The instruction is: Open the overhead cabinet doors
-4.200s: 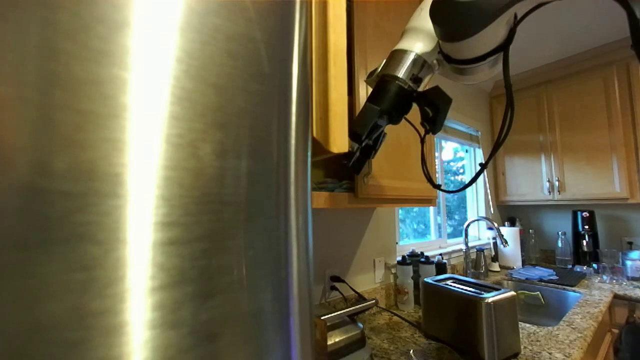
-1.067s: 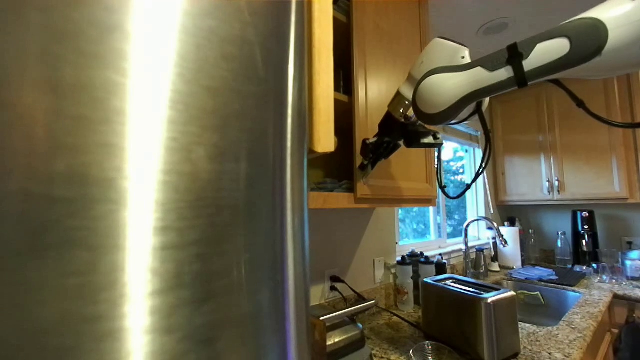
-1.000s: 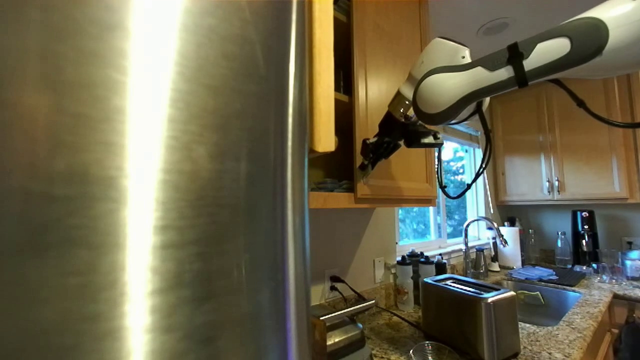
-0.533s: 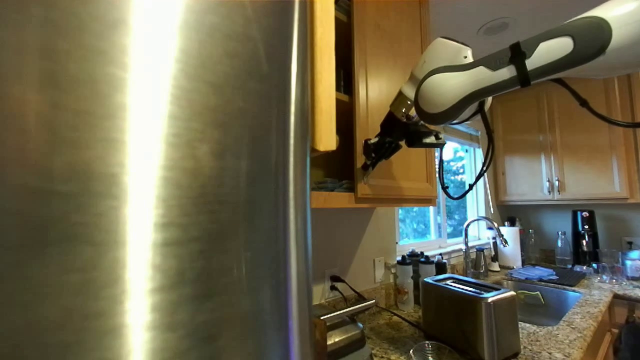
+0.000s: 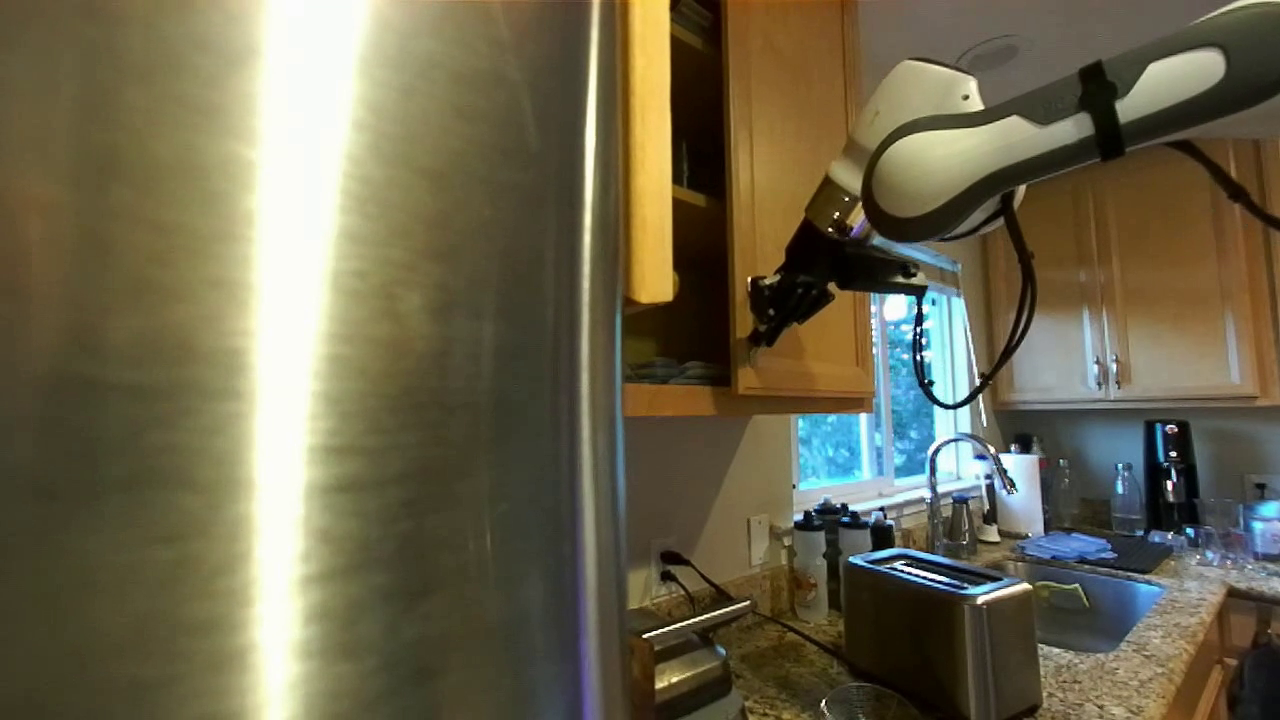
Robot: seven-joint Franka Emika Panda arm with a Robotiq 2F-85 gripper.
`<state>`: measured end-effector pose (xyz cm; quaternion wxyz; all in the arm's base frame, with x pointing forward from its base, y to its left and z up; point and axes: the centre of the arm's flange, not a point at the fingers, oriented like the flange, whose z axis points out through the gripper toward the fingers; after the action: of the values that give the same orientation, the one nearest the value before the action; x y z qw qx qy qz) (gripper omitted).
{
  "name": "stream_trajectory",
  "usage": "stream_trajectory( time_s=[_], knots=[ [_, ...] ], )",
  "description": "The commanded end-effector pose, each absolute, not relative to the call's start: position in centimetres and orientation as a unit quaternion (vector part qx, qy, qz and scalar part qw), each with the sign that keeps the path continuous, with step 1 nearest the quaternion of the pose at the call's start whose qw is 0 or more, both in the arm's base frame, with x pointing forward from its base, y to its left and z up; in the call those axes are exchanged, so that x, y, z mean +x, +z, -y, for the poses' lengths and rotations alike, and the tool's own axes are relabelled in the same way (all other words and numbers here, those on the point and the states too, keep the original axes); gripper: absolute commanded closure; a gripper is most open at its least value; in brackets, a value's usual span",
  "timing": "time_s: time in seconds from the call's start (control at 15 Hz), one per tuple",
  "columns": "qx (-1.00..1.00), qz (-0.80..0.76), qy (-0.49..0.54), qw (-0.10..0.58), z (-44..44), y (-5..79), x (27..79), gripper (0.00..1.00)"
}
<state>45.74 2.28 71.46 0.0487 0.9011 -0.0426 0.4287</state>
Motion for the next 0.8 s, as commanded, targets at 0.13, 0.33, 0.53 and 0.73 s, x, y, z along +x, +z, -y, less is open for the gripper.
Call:
stream_trajectory(
  time_s=[0.13, 0.33, 0.53, 0.73],
  knots=[
    [0.902, 0.159, 0.396, 0.067, -0.6, 69.5, 37.4, 0.90],
    [0.892, 0.216, 0.392, 0.068, 0.3, 69.5, 34.5, 0.90],
    [0.880, 0.267, 0.385, 0.078, 0.7, 69.4, 32.7, 0.57],
    [0.865, 0.317, 0.377, 0.095, 1.2, 69.7, 31.4, 0.43]
  ],
)
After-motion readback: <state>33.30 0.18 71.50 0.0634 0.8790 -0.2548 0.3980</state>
